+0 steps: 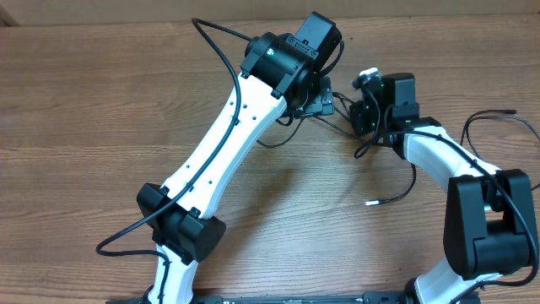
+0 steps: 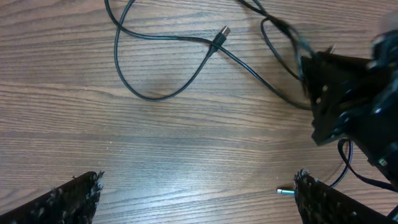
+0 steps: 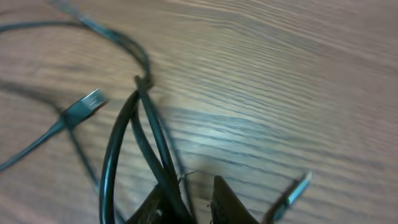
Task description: Untangle cables
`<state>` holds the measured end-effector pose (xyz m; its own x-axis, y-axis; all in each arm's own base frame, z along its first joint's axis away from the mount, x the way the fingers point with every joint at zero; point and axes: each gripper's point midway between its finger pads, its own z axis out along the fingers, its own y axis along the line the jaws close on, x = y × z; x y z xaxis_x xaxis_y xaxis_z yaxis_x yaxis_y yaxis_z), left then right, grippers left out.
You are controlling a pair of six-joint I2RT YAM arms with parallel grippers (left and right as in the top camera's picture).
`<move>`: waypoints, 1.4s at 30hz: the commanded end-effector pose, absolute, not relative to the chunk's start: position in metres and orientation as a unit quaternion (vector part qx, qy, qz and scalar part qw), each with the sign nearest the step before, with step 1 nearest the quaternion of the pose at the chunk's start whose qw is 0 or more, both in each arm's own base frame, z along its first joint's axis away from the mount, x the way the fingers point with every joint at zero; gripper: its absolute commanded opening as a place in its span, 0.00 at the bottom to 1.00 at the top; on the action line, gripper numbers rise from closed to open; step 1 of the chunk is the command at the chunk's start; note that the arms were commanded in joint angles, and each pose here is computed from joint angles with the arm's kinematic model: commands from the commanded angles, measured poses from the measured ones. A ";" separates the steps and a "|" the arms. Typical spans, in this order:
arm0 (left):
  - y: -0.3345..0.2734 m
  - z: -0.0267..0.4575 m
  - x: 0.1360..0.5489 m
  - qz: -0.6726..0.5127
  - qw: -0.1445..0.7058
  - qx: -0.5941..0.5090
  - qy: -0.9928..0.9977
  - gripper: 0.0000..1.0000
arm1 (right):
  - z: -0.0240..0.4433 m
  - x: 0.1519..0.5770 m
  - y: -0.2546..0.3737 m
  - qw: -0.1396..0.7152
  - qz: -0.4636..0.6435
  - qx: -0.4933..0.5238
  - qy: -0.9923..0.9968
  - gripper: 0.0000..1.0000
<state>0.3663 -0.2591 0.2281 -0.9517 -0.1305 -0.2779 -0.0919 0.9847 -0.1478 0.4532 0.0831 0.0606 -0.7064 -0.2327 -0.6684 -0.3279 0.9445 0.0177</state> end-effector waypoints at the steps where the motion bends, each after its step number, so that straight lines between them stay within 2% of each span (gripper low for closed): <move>1: -0.262 0.224 0.367 -0.065 0.142 -0.053 0.986 1.00 | 0.059 0.460 0.054 0.353 0.033 -0.004 0.935 0.18; 3: -0.262 0.224 0.367 -0.065 0.142 -0.053 0.986 1.00 | 0.057 0.459 0.042 0.351 0.009 0.035 0.936 0.21; 6: -0.262 0.224 0.367 -0.065 0.142 -0.053 0.986 1.00 | 0.054 0.454 0.028 0.344 -0.021 0.072 0.936 0.35; 7: -0.262 0.224 0.367 -0.065 0.142 -0.053 0.986 1.00 | 0.053 0.453 0.026 0.341 -0.025 0.075 0.937 0.44; 8: -0.262 0.224 0.367 -0.065 0.142 -0.053 0.986 1.00 | 0.052 0.451 0.025 0.337 -0.027 0.075 0.938 0.80; 9: -0.262 0.224 0.367 -0.065 0.142 -0.053 0.986 1.00 | 0.051 0.450 0.025 0.333 -0.028 0.074 0.940 1.00; 23: -0.262 0.224 0.367 -0.065 0.142 -0.053 0.986 1.00 | 0.046 0.438 0.026 0.307 -0.023 0.072 0.949 1.00; 28: -0.262 0.224 0.367 -0.065 0.142 -0.053 0.986 1.00 | 0.072 0.442 0.026 0.333 -0.018 0.074 0.940 1.00; 36: -0.262 0.224 0.367 -0.065 0.142 -0.053 0.986 1.00 | 0.139 0.437 0.023 0.394 -0.009 0.079 0.916 1.00; 42: -0.262 0.224 0.367 -0.065 0.142 -0.053 0.986 0.99 | 0.154 0.428 0.022 0.399 -0.018 0.057 0.915 1.00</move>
